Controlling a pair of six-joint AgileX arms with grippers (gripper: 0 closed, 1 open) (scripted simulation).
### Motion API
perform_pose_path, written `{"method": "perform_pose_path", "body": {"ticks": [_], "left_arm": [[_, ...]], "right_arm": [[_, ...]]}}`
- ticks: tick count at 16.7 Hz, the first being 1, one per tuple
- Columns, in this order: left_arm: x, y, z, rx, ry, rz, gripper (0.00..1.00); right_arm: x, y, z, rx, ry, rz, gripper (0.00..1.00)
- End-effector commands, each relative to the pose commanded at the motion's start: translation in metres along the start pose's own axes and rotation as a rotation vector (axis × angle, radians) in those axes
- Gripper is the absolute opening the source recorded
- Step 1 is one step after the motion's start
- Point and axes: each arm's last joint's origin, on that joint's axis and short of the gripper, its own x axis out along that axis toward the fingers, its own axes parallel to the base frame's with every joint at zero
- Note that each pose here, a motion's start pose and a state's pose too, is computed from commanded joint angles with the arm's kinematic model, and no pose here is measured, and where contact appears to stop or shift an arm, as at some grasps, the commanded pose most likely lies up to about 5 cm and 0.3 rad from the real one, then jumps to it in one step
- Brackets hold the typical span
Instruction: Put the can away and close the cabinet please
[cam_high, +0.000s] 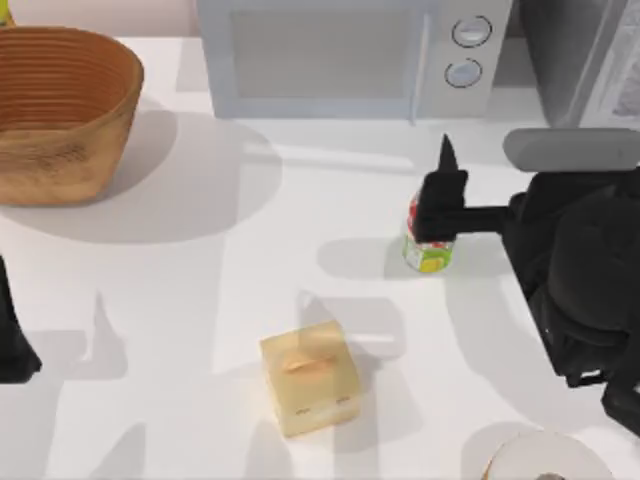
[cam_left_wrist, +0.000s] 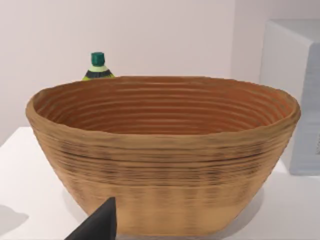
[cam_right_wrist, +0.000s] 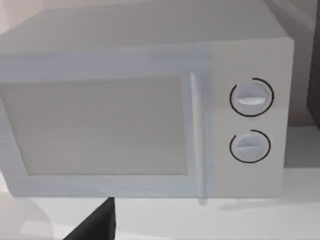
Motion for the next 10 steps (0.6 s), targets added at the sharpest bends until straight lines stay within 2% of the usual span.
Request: {"method": "perform_pose_path", "body": {"ticks": [6,10], "left_arm": [[0.0,0.0,0.0,0.0,0.0,0.0,1.0],[0.0,0.0,0.0,0.0,0.0,0.0,1.0]], "right_arm": [[0.023,0.026,-0.098,-0.1,0.106,-0.076,1.0],[0.03,0.031,-0.131,-0.091,0.095,-0.117,1.0]]}}
